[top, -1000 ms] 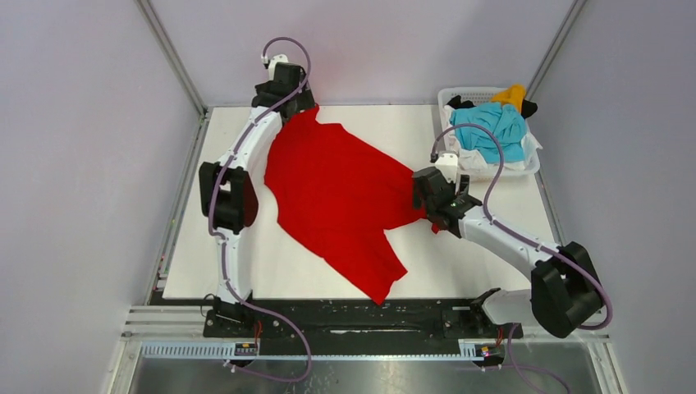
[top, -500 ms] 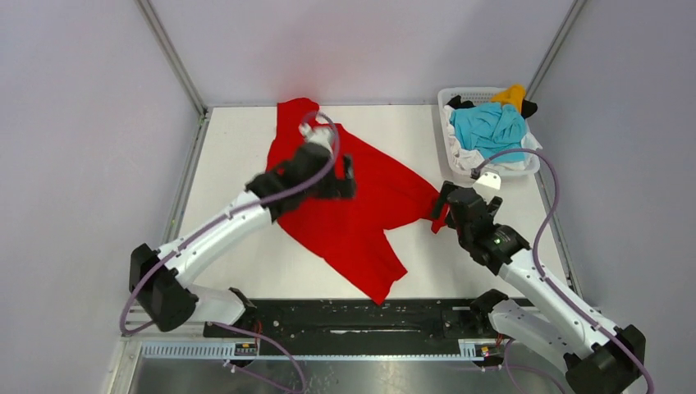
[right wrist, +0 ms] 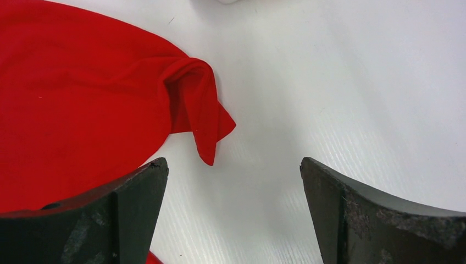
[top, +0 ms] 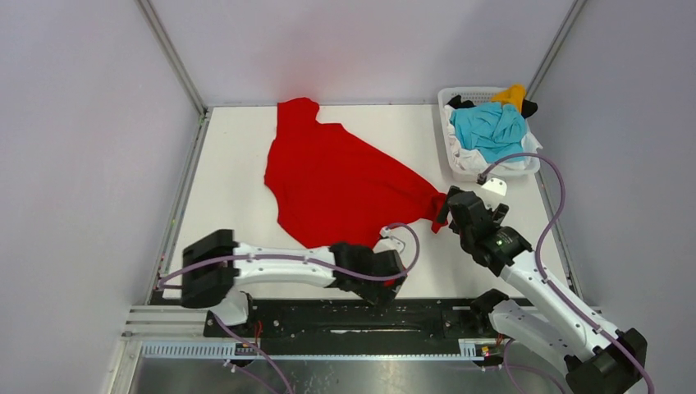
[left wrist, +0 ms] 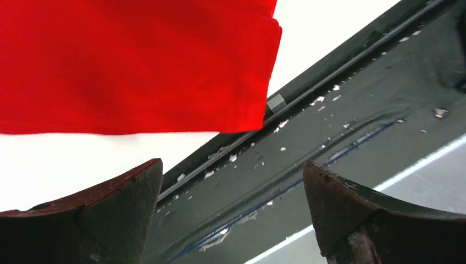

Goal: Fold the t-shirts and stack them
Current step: Flatten out the tshirt

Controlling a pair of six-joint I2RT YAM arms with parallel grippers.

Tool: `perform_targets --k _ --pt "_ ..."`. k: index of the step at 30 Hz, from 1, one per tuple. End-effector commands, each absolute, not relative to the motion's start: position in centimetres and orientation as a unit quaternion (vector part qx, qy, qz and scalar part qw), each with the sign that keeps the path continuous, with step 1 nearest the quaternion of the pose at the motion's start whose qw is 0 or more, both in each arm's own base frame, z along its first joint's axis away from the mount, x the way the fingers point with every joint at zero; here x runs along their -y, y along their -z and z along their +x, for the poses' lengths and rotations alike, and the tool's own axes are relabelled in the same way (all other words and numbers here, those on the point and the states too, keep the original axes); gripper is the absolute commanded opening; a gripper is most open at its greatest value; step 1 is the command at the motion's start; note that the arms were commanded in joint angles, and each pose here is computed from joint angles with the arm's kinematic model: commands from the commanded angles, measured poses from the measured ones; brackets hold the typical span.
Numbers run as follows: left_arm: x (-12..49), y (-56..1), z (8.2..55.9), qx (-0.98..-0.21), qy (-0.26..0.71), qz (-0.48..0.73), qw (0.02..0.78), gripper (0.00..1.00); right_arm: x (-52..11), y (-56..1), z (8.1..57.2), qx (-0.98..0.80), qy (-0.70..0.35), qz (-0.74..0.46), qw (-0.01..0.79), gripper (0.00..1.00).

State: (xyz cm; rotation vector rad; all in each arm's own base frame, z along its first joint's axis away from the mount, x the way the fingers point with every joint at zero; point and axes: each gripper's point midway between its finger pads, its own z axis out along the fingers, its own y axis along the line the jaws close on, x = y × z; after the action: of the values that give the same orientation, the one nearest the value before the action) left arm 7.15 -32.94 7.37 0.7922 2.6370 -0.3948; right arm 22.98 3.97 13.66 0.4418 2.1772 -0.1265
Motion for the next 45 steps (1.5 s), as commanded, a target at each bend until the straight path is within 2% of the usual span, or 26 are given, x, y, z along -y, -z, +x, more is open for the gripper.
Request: perform_targets --k 1,8,18,27,32,38,39,41,45 --pt "34.8 -5.9 6.0 -0.933 0.125 0.294 0.165 0.98 -3.2 -14.2 23.2 -0.868 0.065 0.197 0.452 1.00" --pt "35.7 -4.0 7.6 -0.933 0.092 0.289 0.193 0.97 -3.2 -14.0 23.3 -0.868 0.067 0.196 0.452 1.00" --pt "36.0 -2.4 10.0 -0.947 0.124 0.232 0.183 0.89 -3.3 -13.8 23.5 -0.870 0.073 0.189 0.449 1.00" --pt "32.6 1.7 10.3 -0.960 0.018 0.232 0.157 0.75 -3.2 -13.5 23.7 -0.872 0.083 0.185 0.446 1.00" --pt "28.4 2.2 10.8 -0.961 -0.057 0.212 0.169 0.68 -3.2 -13.4 23.8 -0.872 0.087 0.186 0.444 0.99" --pt "23.6 2.8 12.6 -0.963 -0.125 0.151 0.183 0.33 -3.1 -13.2 23.8 -0.874 0.092 0.184 0.441 1.00" --pt "22.7 2.7 13.1 -0.964 -0.135 0.132 0.185 0.25 -3.1 -13.2 23.8 -0.874 0.092 0.184 0.441 1.00" --pt "20.8 1.7 14.3 -0.965 -0.141 0.091 0.200 0.02 -3.2 -13.1 23.8 -0.876 0.089 0.182 0.438 1.00" --pt "16.9 -2.5 17.3 -0.954 -0.142 0.002 0.262 0.00 -4.2 -12.6 23.7 -0.887 0.067 0.172 0.424 1.00"
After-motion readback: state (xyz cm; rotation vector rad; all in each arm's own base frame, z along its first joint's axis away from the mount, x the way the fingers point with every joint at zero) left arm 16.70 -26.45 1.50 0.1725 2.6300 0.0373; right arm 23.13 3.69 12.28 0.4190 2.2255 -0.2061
